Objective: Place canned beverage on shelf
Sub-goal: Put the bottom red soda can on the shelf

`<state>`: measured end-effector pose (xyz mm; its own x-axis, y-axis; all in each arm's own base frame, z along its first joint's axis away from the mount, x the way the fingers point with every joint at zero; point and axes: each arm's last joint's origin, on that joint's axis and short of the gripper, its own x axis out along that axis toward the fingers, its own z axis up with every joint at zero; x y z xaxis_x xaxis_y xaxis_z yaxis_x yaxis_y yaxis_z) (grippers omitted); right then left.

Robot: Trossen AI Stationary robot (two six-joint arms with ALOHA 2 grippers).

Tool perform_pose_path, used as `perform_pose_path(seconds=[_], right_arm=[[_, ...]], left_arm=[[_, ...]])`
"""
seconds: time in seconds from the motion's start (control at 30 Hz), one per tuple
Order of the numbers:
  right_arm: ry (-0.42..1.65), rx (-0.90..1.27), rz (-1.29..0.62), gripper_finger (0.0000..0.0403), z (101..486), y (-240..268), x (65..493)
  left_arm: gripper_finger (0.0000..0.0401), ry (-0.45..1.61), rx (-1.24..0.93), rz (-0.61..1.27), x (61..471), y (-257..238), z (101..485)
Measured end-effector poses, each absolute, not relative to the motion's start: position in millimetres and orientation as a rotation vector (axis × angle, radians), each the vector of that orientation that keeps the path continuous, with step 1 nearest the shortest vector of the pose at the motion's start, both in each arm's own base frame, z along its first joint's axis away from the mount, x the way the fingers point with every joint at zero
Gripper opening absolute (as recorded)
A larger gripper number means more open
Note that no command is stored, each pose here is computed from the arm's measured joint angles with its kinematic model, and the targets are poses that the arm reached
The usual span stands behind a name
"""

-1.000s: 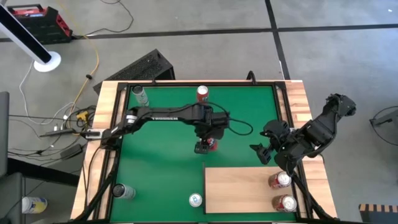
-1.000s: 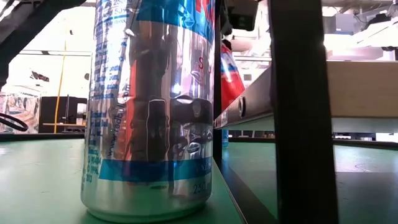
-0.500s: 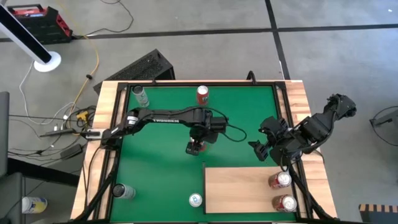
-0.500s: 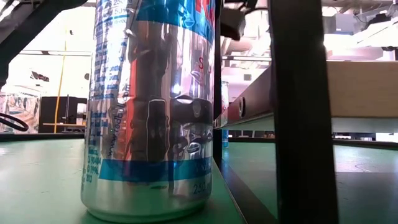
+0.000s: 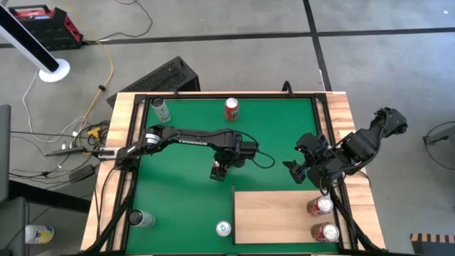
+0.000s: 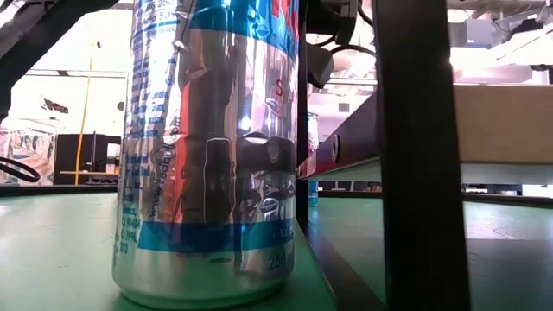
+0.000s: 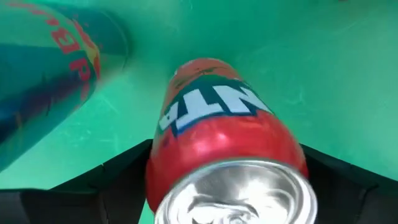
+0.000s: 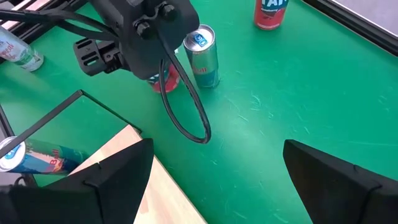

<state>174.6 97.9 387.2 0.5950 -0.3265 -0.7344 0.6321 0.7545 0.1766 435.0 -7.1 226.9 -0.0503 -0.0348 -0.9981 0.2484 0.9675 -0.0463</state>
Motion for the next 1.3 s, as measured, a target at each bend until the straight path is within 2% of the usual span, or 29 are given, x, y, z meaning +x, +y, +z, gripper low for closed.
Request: perform_pose_path(seconds=[0.3,0.57,0.7,0.93,1.1,1.3], right_arm=[[0.745,0.445,-0.582,0.0383,387,97,175],[0.739,0.450,-0.577,0.0383,388,97,176],[0.704,0.432,-0.507,0.0383,391,101,182],[0.608,0.345,-0.369,0.0383,403,98,203],[0.556,0.292,-0.283,0.0383,411,84,223],[0.492,0.165,-0.166,0.0383,406,70,272]], left_arm=[[0.0336,1.551,0.123,-0.255,439,-9,244],[0.0337,1.448,0.138,-0.236,439,-8,290],[0.0338,1.386,0.134,-0.216,423,-8,317],[0.0335,1.206,0.136,-0.092,362,-2,400],[0.0334,1.049,0.123,0.012,300,1,450],[0.0334,0.808,0.027,0.105,218,2,467]])
